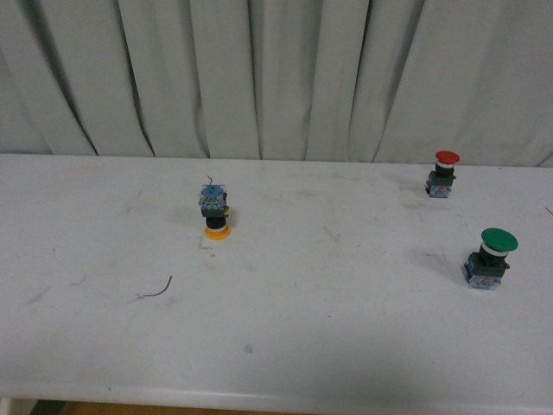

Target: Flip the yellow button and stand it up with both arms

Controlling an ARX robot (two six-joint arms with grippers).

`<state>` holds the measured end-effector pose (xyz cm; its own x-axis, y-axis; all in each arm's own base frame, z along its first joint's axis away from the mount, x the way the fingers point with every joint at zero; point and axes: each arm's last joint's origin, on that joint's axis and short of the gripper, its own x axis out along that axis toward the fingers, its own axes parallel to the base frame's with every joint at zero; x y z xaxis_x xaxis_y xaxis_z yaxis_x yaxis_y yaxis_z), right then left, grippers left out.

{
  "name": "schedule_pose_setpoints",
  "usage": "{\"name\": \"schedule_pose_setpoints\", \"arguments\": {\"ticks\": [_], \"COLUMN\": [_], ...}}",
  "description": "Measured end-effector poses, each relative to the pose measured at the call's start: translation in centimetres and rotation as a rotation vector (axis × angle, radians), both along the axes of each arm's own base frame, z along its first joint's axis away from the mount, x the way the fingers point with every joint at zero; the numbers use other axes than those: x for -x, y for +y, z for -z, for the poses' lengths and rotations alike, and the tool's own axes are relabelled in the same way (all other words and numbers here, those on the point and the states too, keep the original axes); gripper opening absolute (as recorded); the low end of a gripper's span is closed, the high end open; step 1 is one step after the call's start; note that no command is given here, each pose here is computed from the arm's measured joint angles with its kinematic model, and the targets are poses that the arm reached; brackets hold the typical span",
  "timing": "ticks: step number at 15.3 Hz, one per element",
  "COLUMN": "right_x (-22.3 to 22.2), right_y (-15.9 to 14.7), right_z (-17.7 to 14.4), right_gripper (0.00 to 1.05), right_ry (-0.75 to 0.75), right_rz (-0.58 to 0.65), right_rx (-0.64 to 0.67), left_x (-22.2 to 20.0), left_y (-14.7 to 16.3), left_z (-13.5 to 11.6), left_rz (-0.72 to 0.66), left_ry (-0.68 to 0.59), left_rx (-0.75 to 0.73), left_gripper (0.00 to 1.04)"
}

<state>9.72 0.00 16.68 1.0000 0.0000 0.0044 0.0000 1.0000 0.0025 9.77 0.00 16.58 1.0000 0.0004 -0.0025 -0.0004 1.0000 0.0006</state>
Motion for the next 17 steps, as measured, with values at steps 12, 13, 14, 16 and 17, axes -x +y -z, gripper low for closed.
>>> {"name": "schedule_pose_setpoints", "arguments": {"ticks": [12,13,14,16,17], "right_x": [0.0,0.0,0.0,0.0,0.0], "right_y": [0.0,0.0,0.0,0.0,0.0], "right_z": [0.0,0.0,0.0,0.0,0.0], "right_gripper": [0.98,0.98,0.98,0.98,0.98], "right_ry": [0.0,0.0,0.0,0.0,0.0], "right_rz": [0.0,0.0,0.0,0.0,0.0], "right_rx": [0.0,0.0,0.0,0.0,0.0], "left_x": [0.0,0.0,0.0,0.0,0.0], "left_y": [0.0,0.0,0.0,0.0,0.0], "left_z": [0.0,0.0,0.0,0.0,0.0], "left_rz": [0.0,0.0,0.0,0.0,0.0], "left_ry": [0.0,0.0,0.0,0.0,0.0], "left_rx": [0.0,0.0,0.0,0.0,0.0], "left_gripper": [0.98,0.98,0.98,0.98,0.98]}}
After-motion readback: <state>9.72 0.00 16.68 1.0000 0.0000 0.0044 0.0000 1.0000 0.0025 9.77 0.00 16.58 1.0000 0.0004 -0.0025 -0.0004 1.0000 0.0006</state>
